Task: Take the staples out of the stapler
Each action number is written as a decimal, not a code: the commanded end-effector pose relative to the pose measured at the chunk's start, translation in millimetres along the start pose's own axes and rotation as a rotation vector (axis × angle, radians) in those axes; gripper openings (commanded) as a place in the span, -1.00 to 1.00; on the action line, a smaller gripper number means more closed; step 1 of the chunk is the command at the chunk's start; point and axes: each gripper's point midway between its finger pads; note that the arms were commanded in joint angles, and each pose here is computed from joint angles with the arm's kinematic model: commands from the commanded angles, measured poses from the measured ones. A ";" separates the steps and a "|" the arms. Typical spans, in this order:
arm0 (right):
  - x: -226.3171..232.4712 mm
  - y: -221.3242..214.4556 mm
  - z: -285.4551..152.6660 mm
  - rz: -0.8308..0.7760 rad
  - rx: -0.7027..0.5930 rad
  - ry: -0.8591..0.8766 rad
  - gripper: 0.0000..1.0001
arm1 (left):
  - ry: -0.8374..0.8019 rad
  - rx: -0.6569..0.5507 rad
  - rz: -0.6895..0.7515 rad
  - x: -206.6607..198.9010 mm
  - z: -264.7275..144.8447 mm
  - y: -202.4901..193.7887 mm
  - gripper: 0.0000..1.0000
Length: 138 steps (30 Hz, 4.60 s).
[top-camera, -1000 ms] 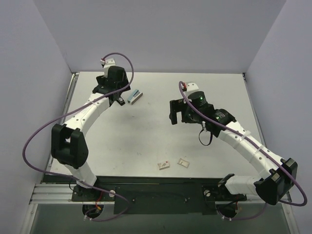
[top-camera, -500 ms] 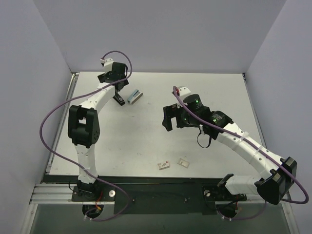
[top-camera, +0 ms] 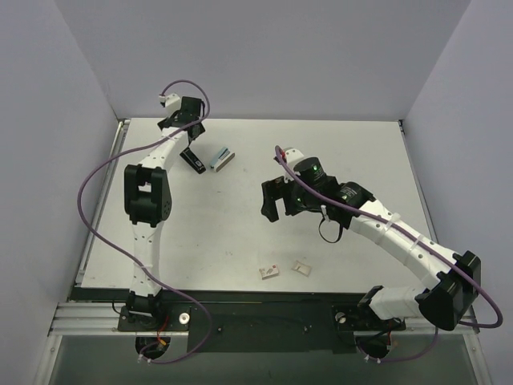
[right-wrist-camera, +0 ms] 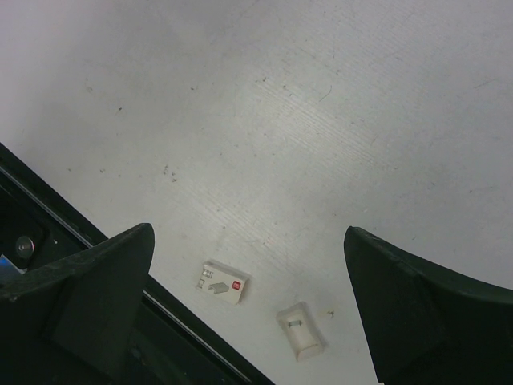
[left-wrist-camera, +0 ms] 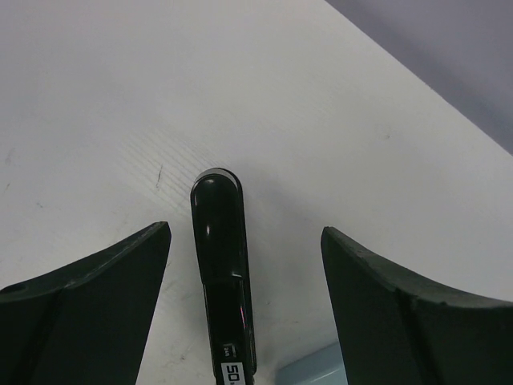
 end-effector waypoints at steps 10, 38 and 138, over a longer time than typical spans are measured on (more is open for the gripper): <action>9.0 3.2 -1.5 -0.018 0.010 0.028 1.00 | 0.055 0.017 0.014 5.3 17.3 -5.2 0.70; 17.1 -0.7 3.1 -0.041 0.041 0.046 1.00 | 0.067 0.052 0.009 13.0 32.9 -18.5 0.11; -45.0 -119.4 -93.8 0.132 0.126 -0.317 0.96 | -1.214 0.352 1.106 22.6 -340.4 -285.9 -0.44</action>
Point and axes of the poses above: each gripper's point midway between its finger pads, its own z axis out along the fingers, its own x axis along the line the jaws close on, y = z × x, and after that the axes turned 9 degrees about -z, right-handed
